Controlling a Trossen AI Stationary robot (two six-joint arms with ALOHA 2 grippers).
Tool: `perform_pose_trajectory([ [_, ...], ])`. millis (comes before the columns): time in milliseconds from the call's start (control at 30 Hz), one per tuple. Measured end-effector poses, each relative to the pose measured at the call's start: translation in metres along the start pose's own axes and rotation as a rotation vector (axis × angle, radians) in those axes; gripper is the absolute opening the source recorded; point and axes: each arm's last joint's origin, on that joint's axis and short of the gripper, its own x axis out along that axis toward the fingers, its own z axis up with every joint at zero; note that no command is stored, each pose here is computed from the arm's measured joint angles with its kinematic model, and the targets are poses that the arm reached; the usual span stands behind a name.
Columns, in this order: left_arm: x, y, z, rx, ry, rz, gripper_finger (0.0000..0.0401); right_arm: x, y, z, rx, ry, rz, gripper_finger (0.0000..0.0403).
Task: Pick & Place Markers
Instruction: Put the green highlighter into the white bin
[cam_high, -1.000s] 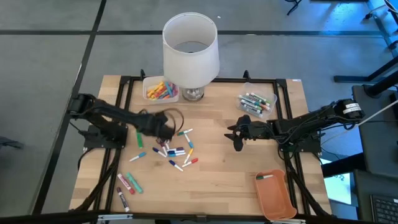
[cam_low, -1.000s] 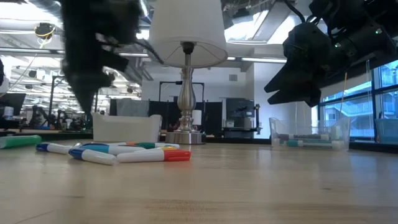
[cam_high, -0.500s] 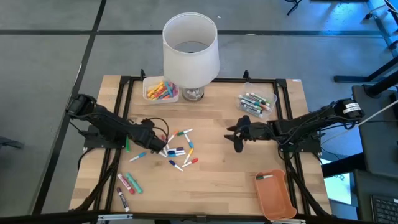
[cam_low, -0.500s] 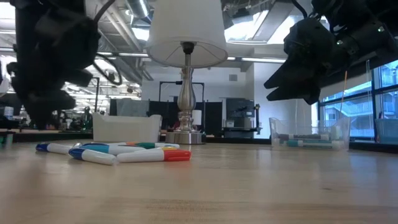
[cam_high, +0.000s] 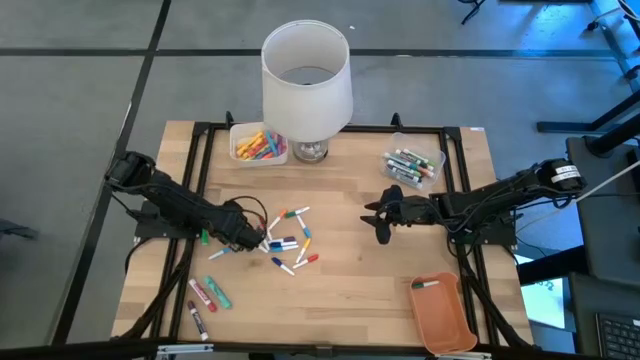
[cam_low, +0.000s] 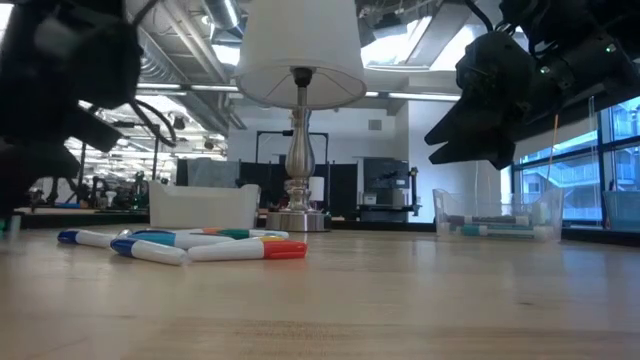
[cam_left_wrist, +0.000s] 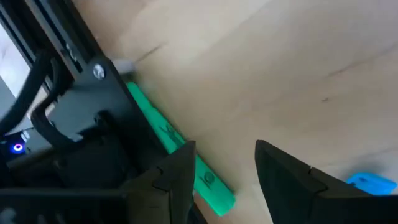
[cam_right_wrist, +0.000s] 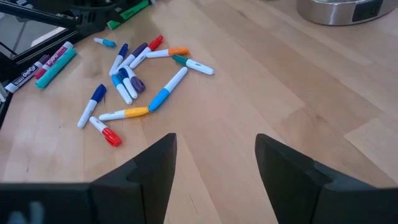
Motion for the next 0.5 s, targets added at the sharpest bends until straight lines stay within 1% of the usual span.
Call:
perform_pose_trajectory([
  [233, -0.002, -0.004, -0.025, -0.090, -0.060, -0.006, 0.0154, -0.001, 0.002, -0.001, -0.002, 0.003, 0.007, 0.0217],
  [367, -0.002, -0.004, -0.038, -0.074, -0.075, -0.011, 0.0151, -0.001, 0.002, -0.001, -0.002, 0.003, 0.007, 0.0217],
  [500, -0.002, -0.004, -0.047, -0.059, -0.045, -0.011, 0.0140, -0.001, 0.002, -0.001, -0.002, 0.003, 0.007, 0.0217],
])
